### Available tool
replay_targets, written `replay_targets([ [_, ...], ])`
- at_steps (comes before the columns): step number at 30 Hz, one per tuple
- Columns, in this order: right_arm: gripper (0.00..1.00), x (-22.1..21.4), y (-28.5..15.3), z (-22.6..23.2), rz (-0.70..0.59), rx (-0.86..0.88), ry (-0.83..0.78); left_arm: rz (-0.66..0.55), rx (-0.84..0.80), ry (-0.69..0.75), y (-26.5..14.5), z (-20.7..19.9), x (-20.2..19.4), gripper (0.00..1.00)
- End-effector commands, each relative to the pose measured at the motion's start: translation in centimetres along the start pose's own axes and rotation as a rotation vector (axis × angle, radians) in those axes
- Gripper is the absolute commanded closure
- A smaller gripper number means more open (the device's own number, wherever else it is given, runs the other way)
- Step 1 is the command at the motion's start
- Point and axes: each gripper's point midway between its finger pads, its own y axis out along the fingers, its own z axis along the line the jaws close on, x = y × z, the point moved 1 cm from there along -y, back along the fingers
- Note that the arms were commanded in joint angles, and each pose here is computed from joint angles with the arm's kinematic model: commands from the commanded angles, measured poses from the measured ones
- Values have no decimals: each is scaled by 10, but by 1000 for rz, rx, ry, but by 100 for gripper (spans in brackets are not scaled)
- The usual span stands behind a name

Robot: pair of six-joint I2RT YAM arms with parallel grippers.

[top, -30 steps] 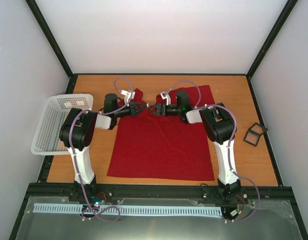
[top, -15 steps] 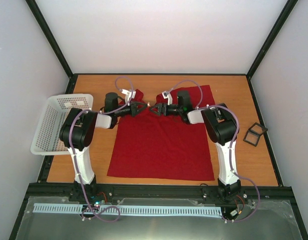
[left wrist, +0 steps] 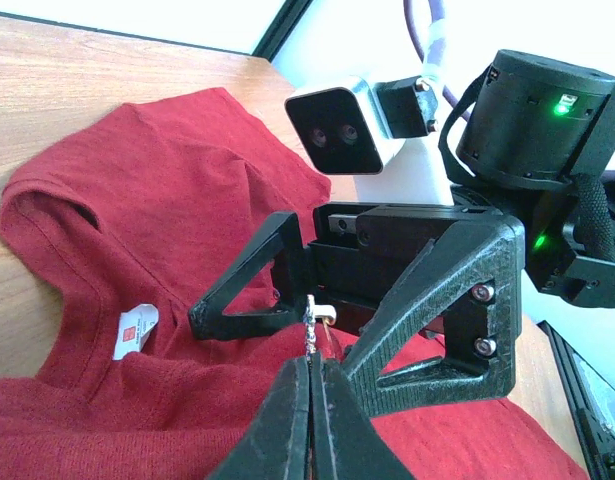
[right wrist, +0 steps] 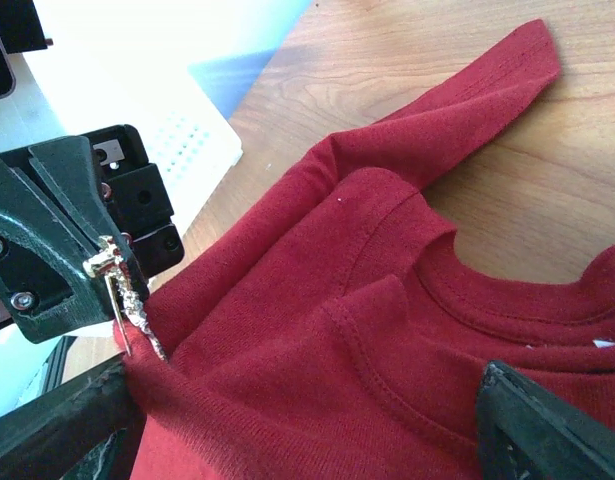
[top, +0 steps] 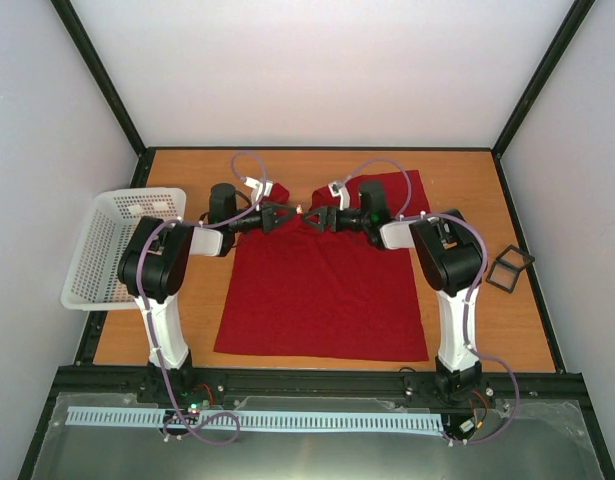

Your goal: Pin the brooch onto the clothing

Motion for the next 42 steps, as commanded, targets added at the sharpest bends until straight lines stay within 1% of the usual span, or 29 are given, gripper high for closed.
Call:
replay_targets([
  [1, 12, 29, -22, 1, -76, -67, -68, 10, -74, 67, -1, -24, 13, 99],
  [2, 11, 30, -23, 4, -73, -67, -81, 11, -69, 75, -1, -24, 13, 99],
  [4, 6, 31, -26, 11, -65, -60, -106, 10, -54, 96, -1, -22, 13, 99],
  [9, 4, 34, -36, 27, -46, -42, -157, 17, -26, 143, -1, -16, 11, 99],
  [10, 4, 35, -41, 28, -44, -51, -165, 16, -18, 162, -1, -16, 11, 99],
  [11, 1, 36, -44, 30, -42, -62, -177, 15, -9, 180, -2, -16, 11, 99],
  [13, 0, 41, -55, 27, -43, -106, -196, 16, 6, 225, -3, -17, 9, 99],
  [15, 0, 47, -65, 24, -43, -165, -223, 21, 41, 286, -3, -17, 5, 99],
  [20, 0, 61, -89, -10, -27, -380, -248, 19, 178, 486, -7, -21, 4, 99],
  [22, 0, 64, -100, -26, -2, -478, -264, 41, 243, 600, -6, -27, 0, 99],
  [24, 0, 70, -110, -36, 1, -538, -282, 40, 303, 725, -7, -34, -3, 99],
  [26, 0, 75, -119, -42, -14, -564, -283, 57, 370, 804, -7, -35, -9, 99],
  [27, 0, 80, -130, -49, -37, -575, -267, 75, 407, 840, -8, -31, -13, 99],
  [28, 0, 82, -135, -52, -53, -571, -254, 84, 434, 856, -8, -29, -14, 98],
  [32, 0, 85, -148, -57, -99, -562, -212, 154, 476, 961, -2, -27, -29, 97],
  [35, 0, 83, -149, -60, -99, -567, -213, 227, 485, 1025, 6, -30, -48, 92],
  [40, 0, 86, -151, -68, -96, -597, -221, 354, 352, 1065, 24, -61, -92, 82],
  [41, 0, 89, -151, -69, -101, -603, -226, 396, 319, 1047, 27, -67, -104, 79],
  [42, 0, 91, -153, -70, -104, -611, -231, 431, 270, 1016, 29, -74, -115, 72],
])
